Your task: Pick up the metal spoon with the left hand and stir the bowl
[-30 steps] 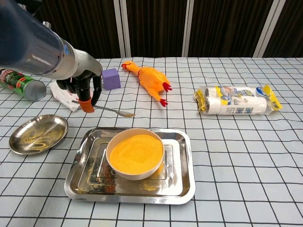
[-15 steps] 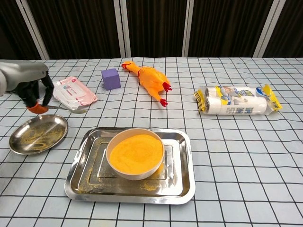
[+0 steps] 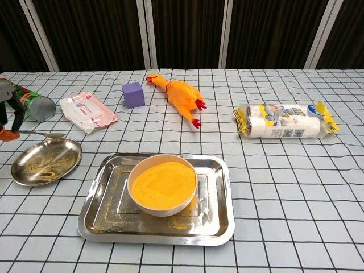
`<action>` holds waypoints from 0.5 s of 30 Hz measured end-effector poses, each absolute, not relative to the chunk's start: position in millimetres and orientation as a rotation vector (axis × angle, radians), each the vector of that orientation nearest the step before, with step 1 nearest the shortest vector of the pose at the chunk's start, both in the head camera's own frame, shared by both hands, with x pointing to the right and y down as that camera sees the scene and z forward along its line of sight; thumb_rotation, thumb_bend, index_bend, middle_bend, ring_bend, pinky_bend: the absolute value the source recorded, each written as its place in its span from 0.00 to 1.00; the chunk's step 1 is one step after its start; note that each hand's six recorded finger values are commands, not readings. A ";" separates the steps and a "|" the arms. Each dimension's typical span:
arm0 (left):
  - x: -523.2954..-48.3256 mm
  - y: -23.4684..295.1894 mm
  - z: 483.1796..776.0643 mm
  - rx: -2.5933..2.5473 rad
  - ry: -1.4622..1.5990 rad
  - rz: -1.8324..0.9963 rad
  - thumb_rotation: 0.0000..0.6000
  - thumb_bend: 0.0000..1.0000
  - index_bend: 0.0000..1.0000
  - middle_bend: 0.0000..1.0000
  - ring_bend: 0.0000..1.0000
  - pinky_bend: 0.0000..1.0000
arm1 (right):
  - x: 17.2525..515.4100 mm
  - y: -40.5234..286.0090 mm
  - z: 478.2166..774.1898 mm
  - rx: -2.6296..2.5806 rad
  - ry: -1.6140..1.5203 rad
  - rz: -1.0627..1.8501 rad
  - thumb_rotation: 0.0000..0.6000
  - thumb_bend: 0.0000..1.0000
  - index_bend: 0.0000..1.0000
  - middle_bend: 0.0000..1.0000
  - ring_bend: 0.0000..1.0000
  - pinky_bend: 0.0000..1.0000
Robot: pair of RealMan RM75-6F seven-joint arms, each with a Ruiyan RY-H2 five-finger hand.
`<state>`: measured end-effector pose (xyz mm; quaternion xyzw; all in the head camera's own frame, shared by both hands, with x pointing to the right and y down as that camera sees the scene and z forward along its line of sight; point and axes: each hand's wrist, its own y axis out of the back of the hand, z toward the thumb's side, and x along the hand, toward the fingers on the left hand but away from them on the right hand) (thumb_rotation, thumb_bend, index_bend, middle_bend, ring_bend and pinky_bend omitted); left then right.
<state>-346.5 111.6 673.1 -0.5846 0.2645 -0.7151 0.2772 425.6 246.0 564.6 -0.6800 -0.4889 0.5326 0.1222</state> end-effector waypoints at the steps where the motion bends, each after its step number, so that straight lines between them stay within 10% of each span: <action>1: -348.3 111.7 675.0 -1.570 0.707 -1.926 1.00 0.75 0.72 0.99 0.91 0.95 | 425.6 246.0 564.8 -1.986 -1.427 1.556 1.00 0.40 0.00 0.00 0.00 0.00; 15: -356.4 125.1 701.5 -1.582 0.645 -1.999 1.00 0.69 0.68 0.97 0.90 0.95 | 426.2 246.9 565.8 -1.988 -1.425 1.572 1.00 0.40 0.00 0.00 0.00 0.00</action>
